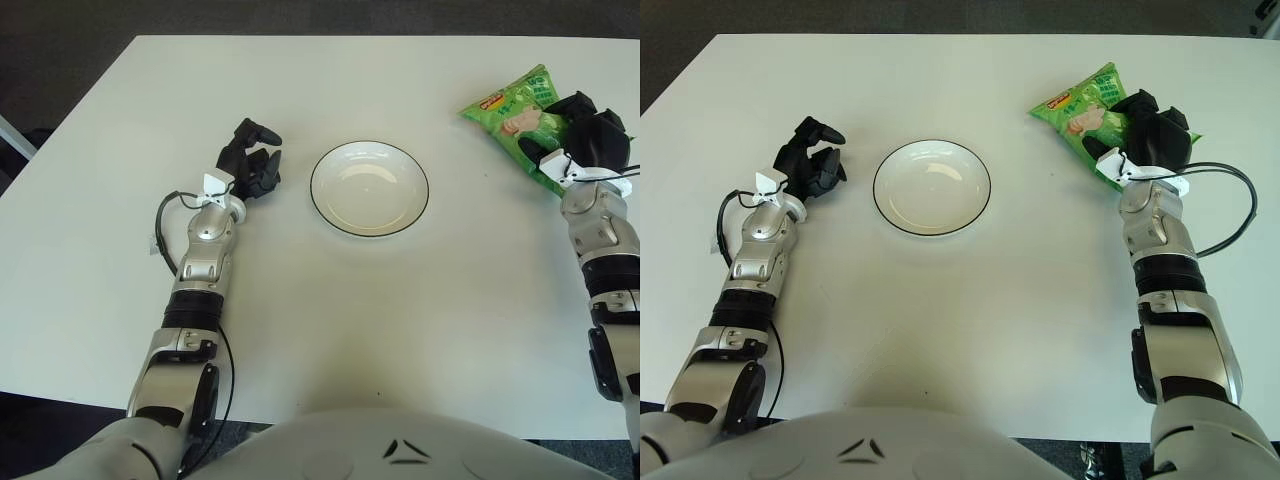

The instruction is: Put the snack into the plate.

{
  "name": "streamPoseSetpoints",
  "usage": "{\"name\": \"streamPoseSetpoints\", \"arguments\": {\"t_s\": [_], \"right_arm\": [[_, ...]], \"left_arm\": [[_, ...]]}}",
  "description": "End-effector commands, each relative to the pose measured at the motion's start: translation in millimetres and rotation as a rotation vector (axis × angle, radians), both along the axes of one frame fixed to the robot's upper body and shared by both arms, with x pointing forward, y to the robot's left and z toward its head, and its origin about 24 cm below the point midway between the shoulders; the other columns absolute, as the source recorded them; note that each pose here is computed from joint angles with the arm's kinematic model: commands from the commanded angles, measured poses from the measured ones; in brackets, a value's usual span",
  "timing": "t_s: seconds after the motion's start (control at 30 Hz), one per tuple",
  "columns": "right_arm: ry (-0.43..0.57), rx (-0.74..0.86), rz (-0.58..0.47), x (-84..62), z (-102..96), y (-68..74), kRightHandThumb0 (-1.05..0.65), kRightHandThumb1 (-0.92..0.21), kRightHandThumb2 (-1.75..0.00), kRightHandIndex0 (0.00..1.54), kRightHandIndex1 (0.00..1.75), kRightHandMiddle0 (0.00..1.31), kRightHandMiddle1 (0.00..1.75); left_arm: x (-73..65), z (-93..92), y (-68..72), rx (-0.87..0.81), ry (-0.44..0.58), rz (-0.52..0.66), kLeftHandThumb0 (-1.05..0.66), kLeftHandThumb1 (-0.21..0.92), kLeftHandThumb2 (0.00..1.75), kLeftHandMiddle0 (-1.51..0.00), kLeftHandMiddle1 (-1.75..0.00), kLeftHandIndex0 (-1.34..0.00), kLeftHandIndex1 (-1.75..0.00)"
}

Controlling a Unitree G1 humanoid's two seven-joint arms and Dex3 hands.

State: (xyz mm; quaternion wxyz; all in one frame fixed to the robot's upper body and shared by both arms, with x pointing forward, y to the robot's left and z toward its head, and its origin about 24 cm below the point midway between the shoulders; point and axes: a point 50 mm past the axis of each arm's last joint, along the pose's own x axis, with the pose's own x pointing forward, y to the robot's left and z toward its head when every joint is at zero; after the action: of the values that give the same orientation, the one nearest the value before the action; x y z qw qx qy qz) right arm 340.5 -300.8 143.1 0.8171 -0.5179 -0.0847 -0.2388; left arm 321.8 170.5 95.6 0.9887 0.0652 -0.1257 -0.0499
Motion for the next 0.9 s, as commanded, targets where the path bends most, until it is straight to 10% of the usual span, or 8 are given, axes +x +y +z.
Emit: {"name": "streamPoseSetpoints", "arguments": {"t_s": [0.0, 0.43, 0.87], "right_arm": [[0.080, 0.051, -0.010, -5.0, -26.0, -2.9, 0.00, -0.26, -1.39, 0.62, 1.74, 0.46, 1.74], [-0.027, 0.072, 0.023, -5.7, -22.6, -3.9, 0.00, -0.28, -1.37, 0.62, 1.72, 0.44, 1.75], [-0.366, 0.047, 0.299, -9.6, 8.1, 22.3, 0.00, -0.29, -1.35, 0.61, 1.71, 0.44, 1.75]], "left_arm": [[-10.9, -35.7, 2.9, -0.002, 0.147, 0.033, -0.37, 0.77, 0.67, -0.82, -1.70, -0.35, -1.69], [-10.8, -35.3, 2.4, 0.004, 0.145, 0.039, -0.37, 0.77, 0.67, -0.82, -1.71, -0.34, -1.69], [-10.0, -35.9, 2.3, 0.007, 0.147, 0.043, -0.37, 0.77, 0.68, -0.82, -1.72, -0.34, -1.69]]}}
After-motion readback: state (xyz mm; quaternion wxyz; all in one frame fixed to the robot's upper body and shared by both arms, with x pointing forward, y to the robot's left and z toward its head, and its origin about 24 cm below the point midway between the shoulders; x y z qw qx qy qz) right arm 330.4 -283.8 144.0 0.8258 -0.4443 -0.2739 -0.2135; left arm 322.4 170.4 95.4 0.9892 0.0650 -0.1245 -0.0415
